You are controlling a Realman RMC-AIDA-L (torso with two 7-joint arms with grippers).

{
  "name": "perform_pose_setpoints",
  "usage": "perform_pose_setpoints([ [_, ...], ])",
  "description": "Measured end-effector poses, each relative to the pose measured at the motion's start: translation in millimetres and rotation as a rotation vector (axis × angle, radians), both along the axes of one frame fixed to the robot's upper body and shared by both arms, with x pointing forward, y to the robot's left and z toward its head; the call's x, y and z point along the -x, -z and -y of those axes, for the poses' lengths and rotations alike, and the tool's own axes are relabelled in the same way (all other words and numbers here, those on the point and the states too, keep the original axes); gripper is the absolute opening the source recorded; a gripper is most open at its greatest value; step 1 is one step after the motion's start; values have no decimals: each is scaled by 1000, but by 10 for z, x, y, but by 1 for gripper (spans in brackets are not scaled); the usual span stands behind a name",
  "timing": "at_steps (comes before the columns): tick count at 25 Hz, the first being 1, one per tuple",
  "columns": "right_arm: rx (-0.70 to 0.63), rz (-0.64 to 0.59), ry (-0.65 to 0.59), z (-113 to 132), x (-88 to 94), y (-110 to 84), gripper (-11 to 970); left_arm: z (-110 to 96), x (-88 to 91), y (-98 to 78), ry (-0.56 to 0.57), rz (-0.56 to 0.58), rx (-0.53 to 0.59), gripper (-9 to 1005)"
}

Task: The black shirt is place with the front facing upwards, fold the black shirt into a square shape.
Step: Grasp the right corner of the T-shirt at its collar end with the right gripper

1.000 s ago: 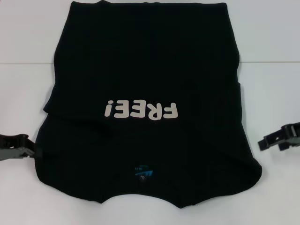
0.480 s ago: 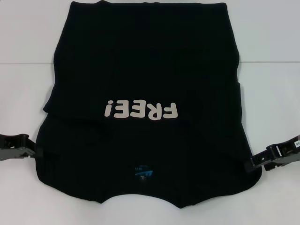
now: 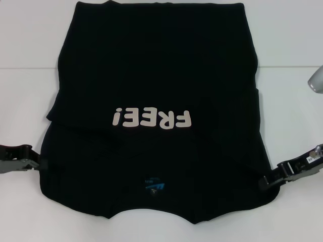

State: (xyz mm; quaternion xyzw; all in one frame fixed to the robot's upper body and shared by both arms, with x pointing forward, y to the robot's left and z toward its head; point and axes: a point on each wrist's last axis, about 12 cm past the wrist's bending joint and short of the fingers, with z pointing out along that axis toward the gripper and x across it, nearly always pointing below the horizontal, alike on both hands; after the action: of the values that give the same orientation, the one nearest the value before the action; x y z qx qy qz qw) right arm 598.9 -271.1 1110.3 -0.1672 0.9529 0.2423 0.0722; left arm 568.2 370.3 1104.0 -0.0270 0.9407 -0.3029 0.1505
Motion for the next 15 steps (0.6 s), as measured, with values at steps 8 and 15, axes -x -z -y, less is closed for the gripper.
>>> perform_pose_setpoints([
  [8,13,-3,-14,-23,5,5,389,-1,9,-1,9,8,7,11],
  [15,13,-11,-28,-23,8,-17,189,2,17,-2,13,5,11,11],
])
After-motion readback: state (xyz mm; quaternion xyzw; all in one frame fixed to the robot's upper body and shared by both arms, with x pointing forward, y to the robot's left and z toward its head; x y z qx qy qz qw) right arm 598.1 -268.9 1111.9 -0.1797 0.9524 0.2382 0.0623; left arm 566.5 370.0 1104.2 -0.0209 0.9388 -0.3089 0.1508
